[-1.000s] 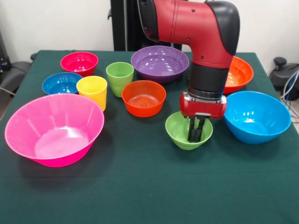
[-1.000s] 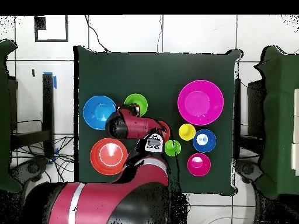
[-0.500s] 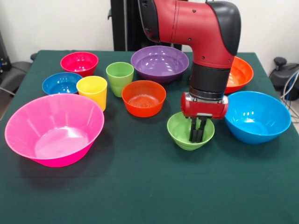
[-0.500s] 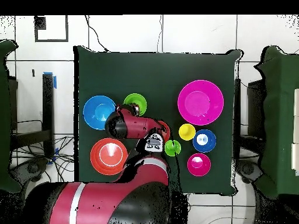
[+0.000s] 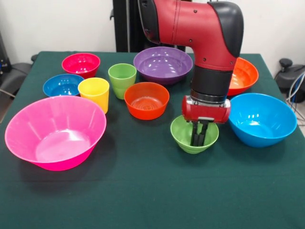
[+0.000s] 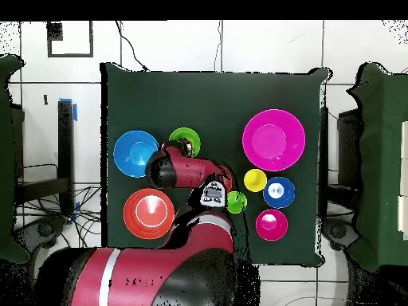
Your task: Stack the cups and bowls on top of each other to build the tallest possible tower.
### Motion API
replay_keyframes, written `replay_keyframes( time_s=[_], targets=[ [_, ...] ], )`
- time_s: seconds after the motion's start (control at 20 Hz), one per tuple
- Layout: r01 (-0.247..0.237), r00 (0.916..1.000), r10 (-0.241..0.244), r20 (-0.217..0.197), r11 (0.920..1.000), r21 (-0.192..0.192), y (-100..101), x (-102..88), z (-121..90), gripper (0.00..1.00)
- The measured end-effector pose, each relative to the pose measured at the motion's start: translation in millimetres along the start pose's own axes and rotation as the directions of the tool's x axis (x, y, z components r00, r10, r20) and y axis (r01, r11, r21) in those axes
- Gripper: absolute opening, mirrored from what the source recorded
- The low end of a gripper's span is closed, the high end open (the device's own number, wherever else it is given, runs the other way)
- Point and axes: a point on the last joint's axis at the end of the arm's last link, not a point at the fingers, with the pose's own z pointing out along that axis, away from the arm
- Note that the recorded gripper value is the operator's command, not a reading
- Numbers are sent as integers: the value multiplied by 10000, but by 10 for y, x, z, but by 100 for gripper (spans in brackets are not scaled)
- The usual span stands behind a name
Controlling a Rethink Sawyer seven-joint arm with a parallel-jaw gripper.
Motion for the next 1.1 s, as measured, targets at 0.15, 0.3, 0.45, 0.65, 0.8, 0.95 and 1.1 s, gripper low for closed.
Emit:
replay_keyframes(
  time_s=[0.15,0.3,0.45,0.65,0.8,0.95,1.1],
  targets=[
    [-30,10000,30,77,10000,31,-127,-46,26,0],
    [-69,9999,69,134,10000,24,-243,-80,53,0],
    [-134,9996,135,235,9999,-37,-457,-128,108,0],
    [-204,9992,206,330,9998,-74,-665,-164,154,0],
    [-260,9989,263,386,9996,-78,-862,-172,190,0],
    [-307,9988,311,389,9995,-120,-942,-168,209,0],
    [-367,9988,373,329,9991,-196,-958,-166,220,0]
  ],
)
